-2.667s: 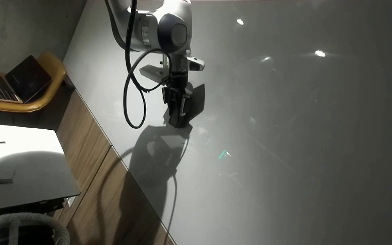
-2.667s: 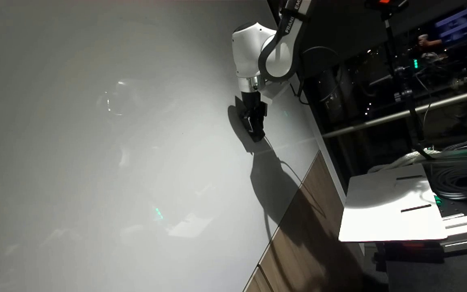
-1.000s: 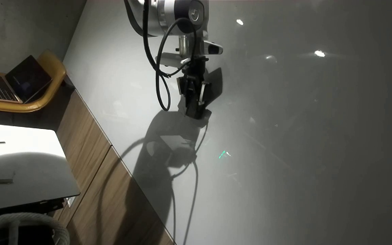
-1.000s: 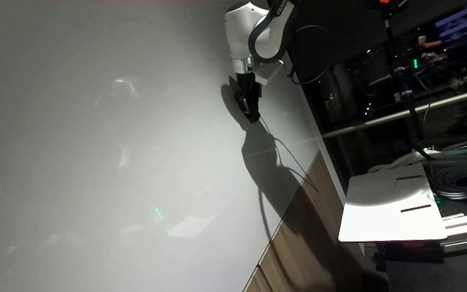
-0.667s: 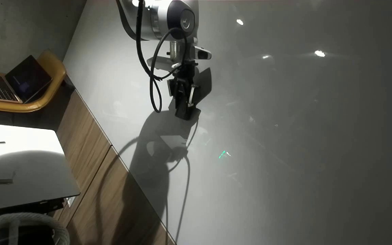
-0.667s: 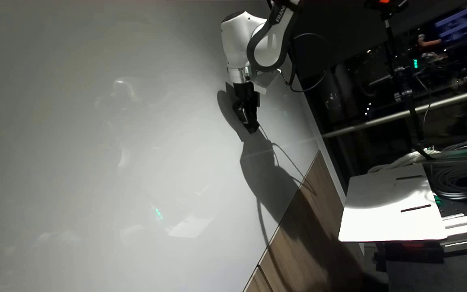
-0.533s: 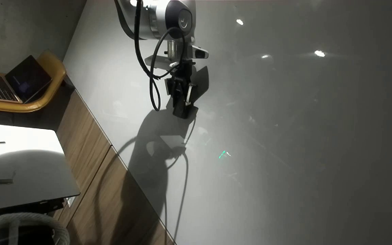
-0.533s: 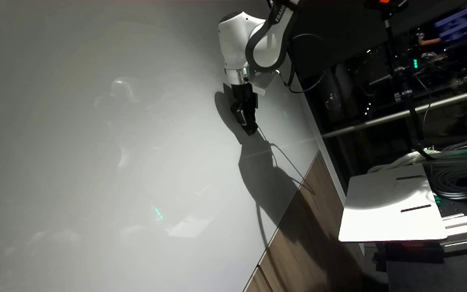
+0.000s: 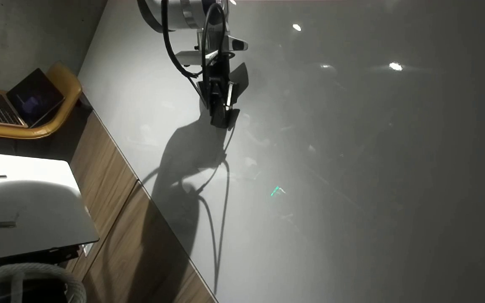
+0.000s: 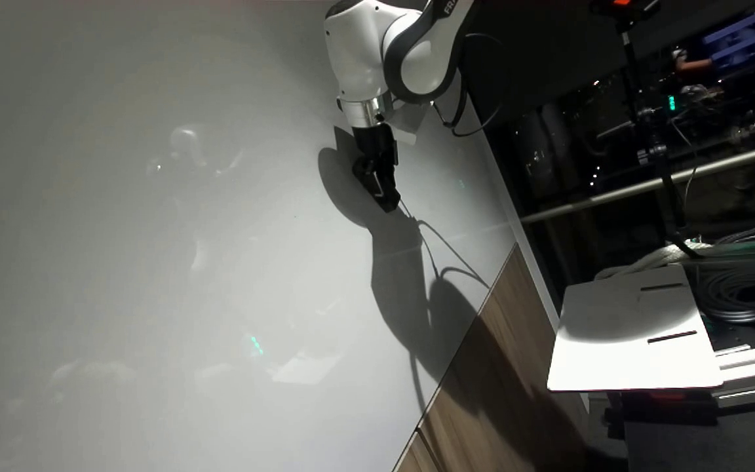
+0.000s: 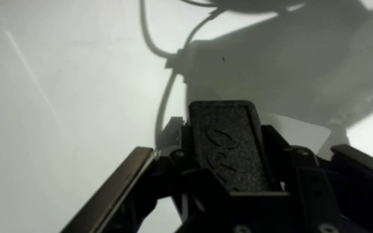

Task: Use the eraser to erase the board

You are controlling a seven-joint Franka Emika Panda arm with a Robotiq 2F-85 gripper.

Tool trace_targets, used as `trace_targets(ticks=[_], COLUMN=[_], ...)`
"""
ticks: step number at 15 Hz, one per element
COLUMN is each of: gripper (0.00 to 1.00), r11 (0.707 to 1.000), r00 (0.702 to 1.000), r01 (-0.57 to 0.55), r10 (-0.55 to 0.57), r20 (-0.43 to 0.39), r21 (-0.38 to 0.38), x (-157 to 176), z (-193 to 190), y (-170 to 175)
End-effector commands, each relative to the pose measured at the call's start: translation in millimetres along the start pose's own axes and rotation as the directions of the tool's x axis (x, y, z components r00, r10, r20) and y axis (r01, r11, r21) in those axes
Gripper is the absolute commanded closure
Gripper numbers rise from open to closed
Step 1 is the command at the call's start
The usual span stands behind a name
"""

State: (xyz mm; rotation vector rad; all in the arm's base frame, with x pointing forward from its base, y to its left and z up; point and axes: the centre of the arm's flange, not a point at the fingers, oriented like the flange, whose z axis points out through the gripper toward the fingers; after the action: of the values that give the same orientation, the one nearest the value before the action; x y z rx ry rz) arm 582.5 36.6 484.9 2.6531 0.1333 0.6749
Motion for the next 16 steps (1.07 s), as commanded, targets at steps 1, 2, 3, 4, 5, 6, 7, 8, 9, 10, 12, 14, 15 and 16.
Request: trace_targets(ticks=[1, 2, 3, 4, 5, 6, 7, 8, 9, 10, 12, 14, 15, 16], gripper=[0.7, 0.7, 0.7, 0.7, 0.7, 0.7, 0.7, 0.7, 0.7, 0.7, 0.7, 0.7, 0.7, 0.7], r11=[1.0, 1.0, 1.0, 1.0, 1.0, 1.0, 1.0, 0.998, 0.996, 0.993, 0.987, 0.987, 0.988, 0.987], r00=[0.995, 0.995, 0.995, 0.996, 0.996, 0.997, 0.999, 0.999, 0.998, 0.993, 0.973, 0.935, 0.91, 0.882], r01=[0.011, 0.013, 0.013, 0.013, 0.01, 0.003, -0.014, -0.033, -0.044, -0.054, -0.075, -0.083, -0.079, -0.078], r10=[-0.013, -0.015, -0.015, -0.015, -0.011, -0.003, 0.015, 0.033, 0.039, 0.043, 0.042, 0.029, 0.017, 0.002], r20=[-0.094, -0.095, -0.094, -0.093, -0.088, -0.081, -0.045, 0.003, 0.056, 0.109, 0.226, 0.355, 0.415, 0.471], r21=[-0.021, -0.022, -0.023, -0.022, -0.017, -0.001, 0.024, 0.047, 0.08, 0.104, 0.139, 0.139, 0.132, 0.142], x=[29.8, 28.2, 27.2, 26.3, 23.7, 18.1, 10.5, 3.9, -6.2, -15.9, -29.0, -37.3, -42.2, -49.5], z=[-21.0, -20.2, -19.4, -20.1, -22.8, -27.4, -30.3, -32.2, -32.1, -30.6, -29.5, -28.1, -27.2, -26.0], y=[0.5, 3.2, 3.8, 4.5, 3.5, 0.5, -2.9, -5.4, -7.3, -9.3, -11.8, -10.2, -7.6, -6.6])
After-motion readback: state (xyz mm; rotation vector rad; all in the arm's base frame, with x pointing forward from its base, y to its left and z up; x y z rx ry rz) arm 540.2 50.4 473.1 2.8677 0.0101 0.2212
